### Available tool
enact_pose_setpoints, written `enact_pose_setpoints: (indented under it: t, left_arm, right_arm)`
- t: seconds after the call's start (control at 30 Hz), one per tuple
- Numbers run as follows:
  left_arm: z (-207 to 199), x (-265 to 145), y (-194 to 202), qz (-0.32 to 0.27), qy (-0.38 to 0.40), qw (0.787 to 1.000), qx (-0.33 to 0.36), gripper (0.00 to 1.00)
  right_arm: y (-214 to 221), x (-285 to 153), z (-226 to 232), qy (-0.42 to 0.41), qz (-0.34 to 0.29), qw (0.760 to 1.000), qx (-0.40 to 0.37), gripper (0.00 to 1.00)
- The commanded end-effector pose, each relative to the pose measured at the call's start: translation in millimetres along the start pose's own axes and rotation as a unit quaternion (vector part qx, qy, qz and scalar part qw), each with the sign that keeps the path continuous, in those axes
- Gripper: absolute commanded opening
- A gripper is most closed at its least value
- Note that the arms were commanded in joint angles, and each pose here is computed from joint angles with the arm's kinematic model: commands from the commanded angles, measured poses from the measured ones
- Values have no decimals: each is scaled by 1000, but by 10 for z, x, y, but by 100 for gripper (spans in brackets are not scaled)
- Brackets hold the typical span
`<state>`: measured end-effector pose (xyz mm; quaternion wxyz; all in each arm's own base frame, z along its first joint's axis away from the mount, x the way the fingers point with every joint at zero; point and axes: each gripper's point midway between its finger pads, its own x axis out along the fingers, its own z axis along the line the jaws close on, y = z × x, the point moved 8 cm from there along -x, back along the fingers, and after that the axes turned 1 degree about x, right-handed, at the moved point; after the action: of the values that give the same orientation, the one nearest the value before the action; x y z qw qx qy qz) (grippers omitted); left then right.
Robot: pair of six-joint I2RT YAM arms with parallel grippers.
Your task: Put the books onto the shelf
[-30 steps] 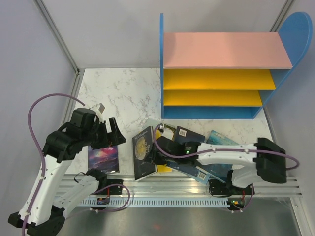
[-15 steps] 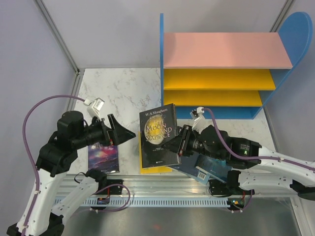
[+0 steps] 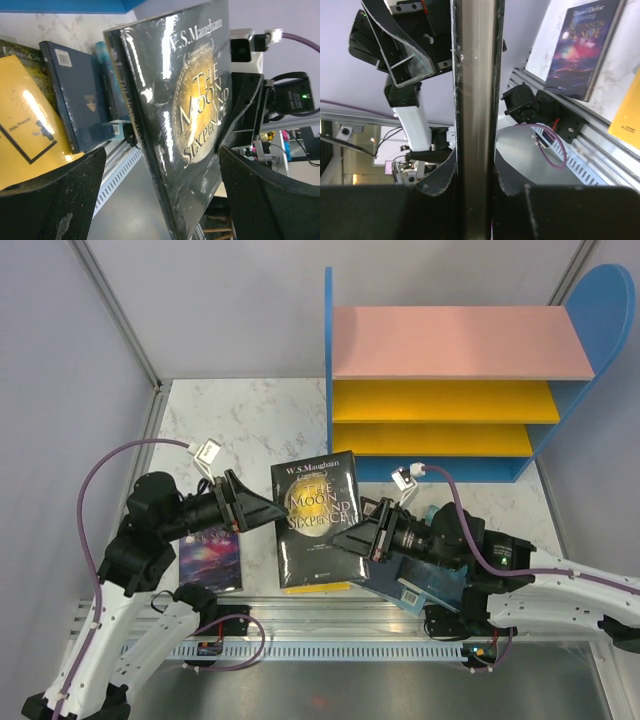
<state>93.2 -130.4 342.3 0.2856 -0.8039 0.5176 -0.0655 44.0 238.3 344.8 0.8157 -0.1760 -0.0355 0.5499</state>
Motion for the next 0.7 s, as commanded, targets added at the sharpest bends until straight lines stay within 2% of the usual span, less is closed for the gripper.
enact_pose_setpoints:
  t: [0.0,0.03,0.13,0.17,0.2,0.23,0.33,0.37,0.43,0.47,0.5,0.53,0.6,0.67]
  left_arm:
    - [-134,-1,-43,-16,59,998,1,93]
    - [-119,23,-36,-15,67,998,-13,86]
    - [-212,50,-90,-26,121,992,-26,78]
    - [-300,50,-143,-30,151,988,-32,64]
    - [-301,50,-144,-30,151,988,-32,64]
    - [-324,47,-152,-31,158,987,-30,58]
    - [-364,39,-173,-32,168,985,-34,14]
    - [-365,41,-178,-34,167,985,-37,3]
    - [-376,38,-193,-40,167,985,-36,2]
    - [-400,30,-215,-50,166,984,-35,2]
    - [-413,25,-234,-55,163,984,-34,2]
    - [-415,28,-244,-58,156,985,-38,2]
    - [-477,21,-329,-77,148,985,-36,2]
    - [-540,3,-401,-94,139,985,-35,2]
  right_arm:
    - [-96,-79,498,-155,-15,987,35,0]
    - [-91,-44,517,-165,-14,986,35,0]
    - [-67,10,541,-179,-6,983,33,0]
    - [-64,28,563,-189,-5,981,30,0]
    - [-62,30,558,-188,-5,982,30,0]
    - [-68,30,553,-188,-7,982,29,0]
    - [-85,-20,519,-190,-20,981,36,0]
    - [-113,-71,526,-194,-32,980,39,0]
    - [-121,-91,465,-183,-40,981,44,1]
    - [-128,-134,443,-177,-43,982,45,10]
    - [-131,-141,413,-172,-46,983,49,46]
    - [-132,-161,401,-171,-47,983,51,63]
    - [-110,-200,353,-163,-42,984,56,85]
    - [-98,-239,327,-161,-39,984,61,90]
